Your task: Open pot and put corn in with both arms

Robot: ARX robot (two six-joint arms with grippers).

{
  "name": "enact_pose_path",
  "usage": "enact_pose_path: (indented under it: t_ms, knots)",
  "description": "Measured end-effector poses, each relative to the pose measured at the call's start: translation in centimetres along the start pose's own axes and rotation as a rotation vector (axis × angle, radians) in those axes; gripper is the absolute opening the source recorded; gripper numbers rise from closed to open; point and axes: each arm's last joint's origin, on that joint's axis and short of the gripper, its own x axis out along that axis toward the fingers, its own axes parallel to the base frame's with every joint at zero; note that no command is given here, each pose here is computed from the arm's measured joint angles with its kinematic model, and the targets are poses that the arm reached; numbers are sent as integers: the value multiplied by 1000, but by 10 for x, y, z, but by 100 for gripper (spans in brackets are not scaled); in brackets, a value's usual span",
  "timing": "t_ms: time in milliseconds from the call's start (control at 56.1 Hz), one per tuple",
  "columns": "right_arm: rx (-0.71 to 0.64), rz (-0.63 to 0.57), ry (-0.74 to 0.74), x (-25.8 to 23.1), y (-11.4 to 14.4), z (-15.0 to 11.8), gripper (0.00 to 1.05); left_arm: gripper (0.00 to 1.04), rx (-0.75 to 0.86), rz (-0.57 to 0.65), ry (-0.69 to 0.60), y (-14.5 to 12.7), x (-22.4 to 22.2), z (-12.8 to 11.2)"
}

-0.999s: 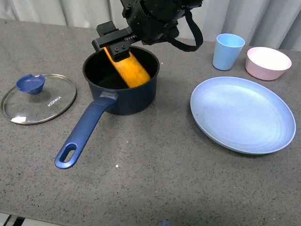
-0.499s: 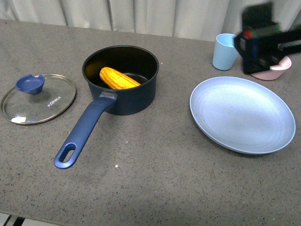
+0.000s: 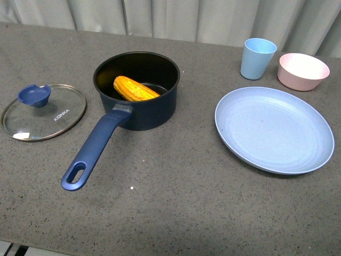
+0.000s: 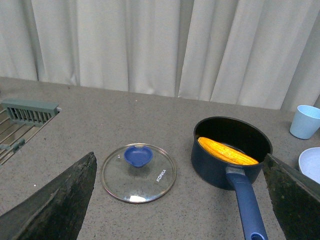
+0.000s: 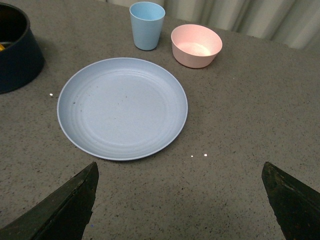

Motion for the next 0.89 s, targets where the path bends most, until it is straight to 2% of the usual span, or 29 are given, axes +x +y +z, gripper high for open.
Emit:
enact_pose_path:
  t_ms: [214,357,446,517,892]
  knots:
    - [-14,37,-117,-28,0,-5,95,98,0,0,0,0,0,0]
    - [-21,38,-136,-29,0,-4,95,98,0,0,0,0,0,0]
    - [44,-81,-308,-25,2,-11,81,98,0,0,0,0,0,0]
    - [85,-89,-392,-26,4,-11,69,98,0,3,1,0,0,0]
    - [128,-85,-405,-27,4,-10,6,98,0,0,0,0,0,0]
